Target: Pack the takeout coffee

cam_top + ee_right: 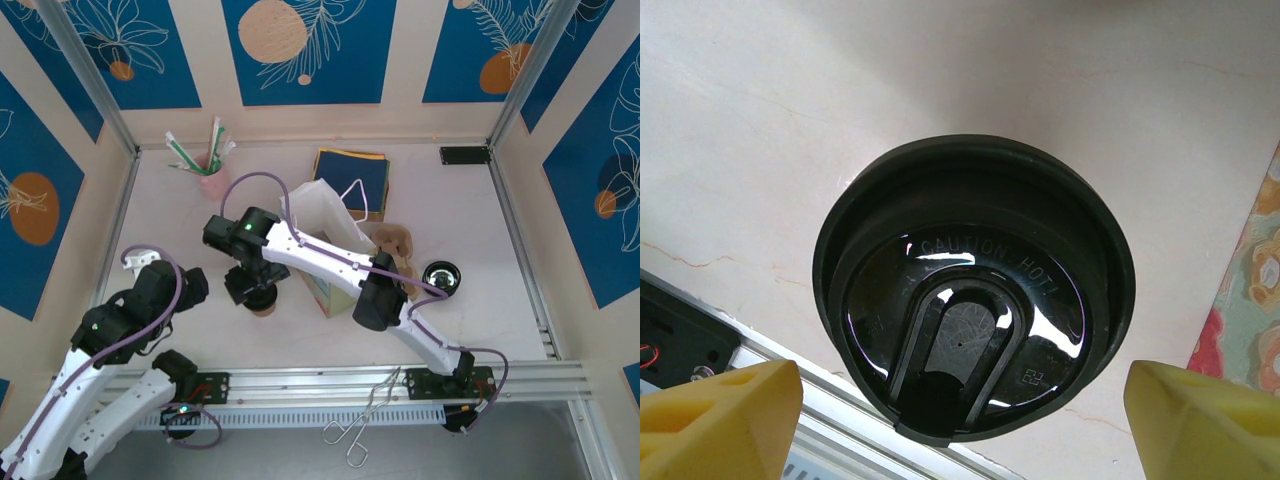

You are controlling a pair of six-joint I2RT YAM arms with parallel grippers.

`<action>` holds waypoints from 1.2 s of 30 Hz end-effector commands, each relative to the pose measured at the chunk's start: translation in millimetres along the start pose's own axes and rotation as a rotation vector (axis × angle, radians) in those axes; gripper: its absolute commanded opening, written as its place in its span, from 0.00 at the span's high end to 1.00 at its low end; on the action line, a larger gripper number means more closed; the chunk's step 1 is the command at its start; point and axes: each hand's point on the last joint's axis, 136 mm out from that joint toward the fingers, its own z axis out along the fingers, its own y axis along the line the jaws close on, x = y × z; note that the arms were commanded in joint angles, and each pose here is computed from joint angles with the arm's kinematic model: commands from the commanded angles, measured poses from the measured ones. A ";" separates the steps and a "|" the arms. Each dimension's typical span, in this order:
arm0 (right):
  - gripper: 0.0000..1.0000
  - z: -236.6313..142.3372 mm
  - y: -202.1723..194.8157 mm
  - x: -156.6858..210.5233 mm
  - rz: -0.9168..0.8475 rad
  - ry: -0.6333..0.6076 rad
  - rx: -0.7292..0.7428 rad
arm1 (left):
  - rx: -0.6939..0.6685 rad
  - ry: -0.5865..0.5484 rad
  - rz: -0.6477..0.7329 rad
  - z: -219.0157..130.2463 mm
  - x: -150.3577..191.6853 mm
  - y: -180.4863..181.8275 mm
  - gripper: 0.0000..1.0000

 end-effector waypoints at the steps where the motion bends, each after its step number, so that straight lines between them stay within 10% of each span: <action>1: 0.16 11.0 -2.9 4.5 0.005 0.036 0.016 | -0.003 -0.003 0.002 1.0 1.3 1.8 0.00; 36: 0.17 30.7 -6.1 -0.5 0.019 0.062 0.004 | 0.005 0.000 0.010 2.3 2.0 -0.2 0.00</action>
